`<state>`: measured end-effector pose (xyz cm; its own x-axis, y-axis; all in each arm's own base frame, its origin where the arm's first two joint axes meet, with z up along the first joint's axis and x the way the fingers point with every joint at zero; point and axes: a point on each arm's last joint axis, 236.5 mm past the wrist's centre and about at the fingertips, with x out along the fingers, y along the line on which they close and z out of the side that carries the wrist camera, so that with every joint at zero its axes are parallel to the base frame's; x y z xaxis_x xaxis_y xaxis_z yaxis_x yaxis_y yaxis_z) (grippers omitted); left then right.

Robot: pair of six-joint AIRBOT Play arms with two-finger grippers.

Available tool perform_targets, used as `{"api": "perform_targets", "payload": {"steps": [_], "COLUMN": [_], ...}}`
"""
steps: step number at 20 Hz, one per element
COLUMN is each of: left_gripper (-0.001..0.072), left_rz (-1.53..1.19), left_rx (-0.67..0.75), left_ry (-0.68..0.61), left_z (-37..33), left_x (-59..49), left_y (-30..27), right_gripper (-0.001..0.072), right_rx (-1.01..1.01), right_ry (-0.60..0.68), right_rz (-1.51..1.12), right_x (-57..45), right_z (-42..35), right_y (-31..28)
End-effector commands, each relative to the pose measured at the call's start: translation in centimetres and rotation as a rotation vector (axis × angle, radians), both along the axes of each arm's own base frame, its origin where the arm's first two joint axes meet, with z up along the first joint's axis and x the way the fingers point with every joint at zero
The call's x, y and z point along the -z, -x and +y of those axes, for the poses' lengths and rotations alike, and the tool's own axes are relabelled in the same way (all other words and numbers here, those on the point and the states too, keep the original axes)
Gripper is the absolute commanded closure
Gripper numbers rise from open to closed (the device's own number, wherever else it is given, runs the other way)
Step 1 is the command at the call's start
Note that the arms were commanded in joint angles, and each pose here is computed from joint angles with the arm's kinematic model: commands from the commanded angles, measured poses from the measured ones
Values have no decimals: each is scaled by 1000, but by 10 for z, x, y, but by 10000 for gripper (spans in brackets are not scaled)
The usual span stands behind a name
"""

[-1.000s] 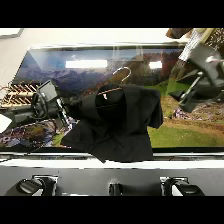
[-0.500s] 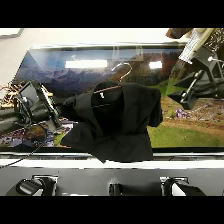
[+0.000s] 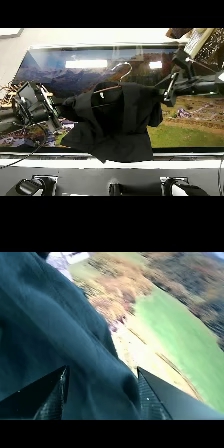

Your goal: Fold the clothes and pants, and hang the long-sleeved shirts on hangers.

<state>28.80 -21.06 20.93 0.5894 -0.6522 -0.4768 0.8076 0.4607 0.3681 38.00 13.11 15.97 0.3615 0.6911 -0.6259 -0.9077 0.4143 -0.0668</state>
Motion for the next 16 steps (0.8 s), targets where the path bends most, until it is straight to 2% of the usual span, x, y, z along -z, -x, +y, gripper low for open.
{"api": "perform_targets", "payload": {"steps": [1, 2, 3, 4, 5, 7, 10, 11, 13, 14, 16], "left_gripper": [690, 689, 689, 689, 689, 688, 682, 621, 296, 228, 229], "left_rz": [-1, -1, -1, 0, 1, 1, 0, 0, 0, 7, 33], "left_rx": [1, 1, 1, 0, -1, -1, -2, -3, -3, -11, -75], "left_ry": [0, 0, 0, 0, 2, 2, 3, 3, 4, 13, 63], "left_z": [0, 0, 0, 0, 0, 0, 0, 0, 0, 0, 4], "left_x": [0, 0, 0, 0, 0, 0, -1, -1, -1, -1, -5], "left_y": [0, 0, 0, 0, 0, 0, 0, 0, 0, -1, -8], "right_gripper": [235, 261, 358, 513, 579, 672, 687, 688, 690, 690, 689], "right_rx": [-50, -60, -70, -85, -94, -95, -71, -46, -5, 20, 100], "right_ry": [-7, 5, 15, 15, 15, 12, 56, 82, 145, 173, 229], "right_rz": [45, 58, 69, 82, 90, 91, 70, 61, 20, -1, -39], "right_x": [15, 19, 21, 22, 21, 16, 5, 1, -12, -19, -35], "right_z": [14, 12, 12, 13, 13, 14, 7, 2, -10, -16, -31], "right_y": [2, 5, 8, 13, 16, 21, 31, 35, 45, 51, 64]}}
